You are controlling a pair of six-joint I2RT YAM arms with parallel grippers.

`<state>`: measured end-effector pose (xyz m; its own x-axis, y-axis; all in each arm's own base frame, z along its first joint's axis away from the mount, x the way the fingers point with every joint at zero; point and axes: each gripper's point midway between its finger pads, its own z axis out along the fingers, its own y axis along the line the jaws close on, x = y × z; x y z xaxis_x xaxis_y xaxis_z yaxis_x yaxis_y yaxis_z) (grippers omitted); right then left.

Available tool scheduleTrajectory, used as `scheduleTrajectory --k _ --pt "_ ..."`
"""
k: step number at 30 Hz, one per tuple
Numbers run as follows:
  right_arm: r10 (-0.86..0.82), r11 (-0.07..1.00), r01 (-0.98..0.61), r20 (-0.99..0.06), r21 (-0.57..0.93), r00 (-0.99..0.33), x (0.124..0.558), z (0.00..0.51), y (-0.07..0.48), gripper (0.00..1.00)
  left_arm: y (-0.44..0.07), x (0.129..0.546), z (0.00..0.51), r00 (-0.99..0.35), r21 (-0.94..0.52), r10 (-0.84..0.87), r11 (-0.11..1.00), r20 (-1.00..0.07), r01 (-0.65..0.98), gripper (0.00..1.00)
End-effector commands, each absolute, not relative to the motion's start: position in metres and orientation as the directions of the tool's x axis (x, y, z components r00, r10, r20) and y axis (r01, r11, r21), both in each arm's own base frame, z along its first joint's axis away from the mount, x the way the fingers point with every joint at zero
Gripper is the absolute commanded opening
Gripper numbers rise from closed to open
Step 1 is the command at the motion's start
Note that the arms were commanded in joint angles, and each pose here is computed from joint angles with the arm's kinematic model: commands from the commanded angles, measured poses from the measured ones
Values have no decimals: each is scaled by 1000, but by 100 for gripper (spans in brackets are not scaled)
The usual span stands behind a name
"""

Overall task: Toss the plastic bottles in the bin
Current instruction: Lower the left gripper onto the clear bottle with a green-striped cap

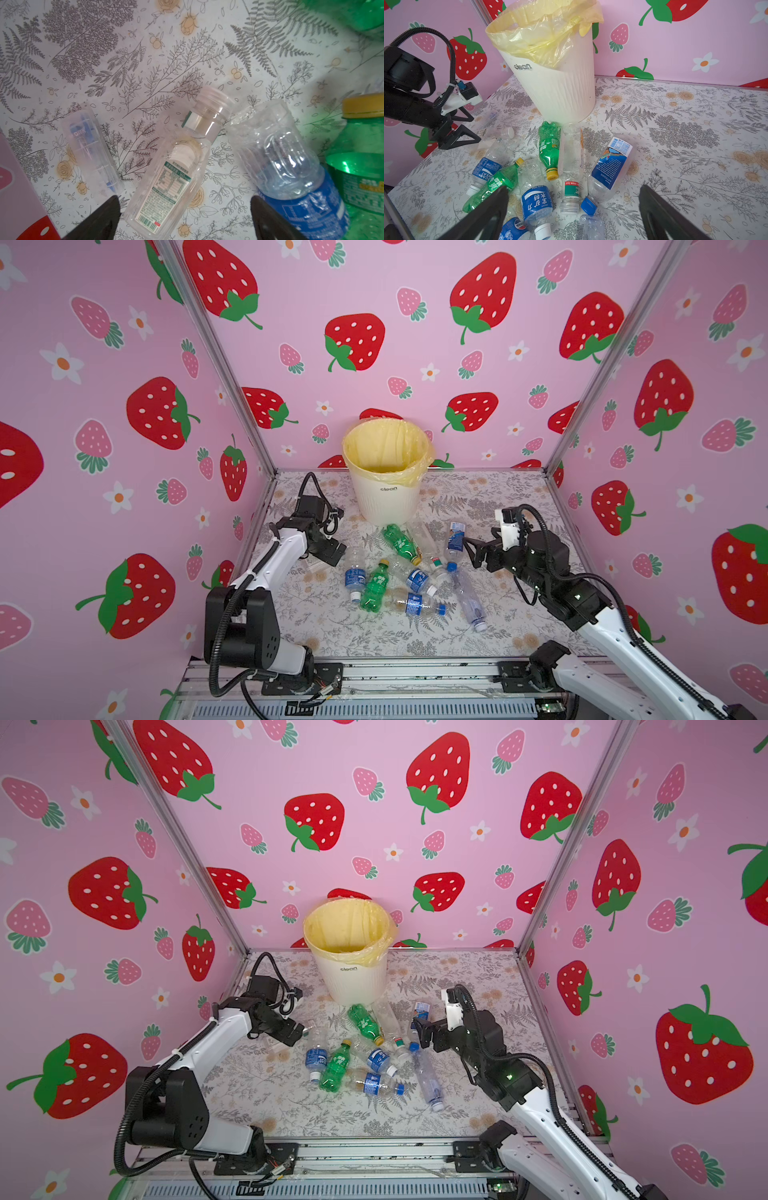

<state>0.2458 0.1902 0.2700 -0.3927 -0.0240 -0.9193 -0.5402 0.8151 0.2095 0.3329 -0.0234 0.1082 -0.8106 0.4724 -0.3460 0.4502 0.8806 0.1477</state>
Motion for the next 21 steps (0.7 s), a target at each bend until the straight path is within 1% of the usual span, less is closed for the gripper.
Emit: scheduleTrajectory --k 1,3,8,12,18,21 --pt "-18 813 -544 -924 209 -381 245 276 189 99 -20 335 110 -799 150 483 874 -358 462 99" --pt "-25 812 -546 -923 206 -385 246 274 190 99 -19 336 104 -809 143 476 878 -344 456 99" --pt "-29 813 -545 -921 204 -389 247 270 190 99 -10 340 89 -845 154 463 886 -267 437 99" --pt "-25 814 -542 -919 209 -392 248 269 190 99 -16 338 80 -845 116 467 884 -259 453 99" --pt "-26 814 -542 -919 209 -393 248 268 190 99 -15 335 72 -849 119 464 886 -254 449 99" --pt "-27 814 -542 -919 208 -394 248 268 190 99 -10 336 65 -860 131 457 889 -227 438 99"
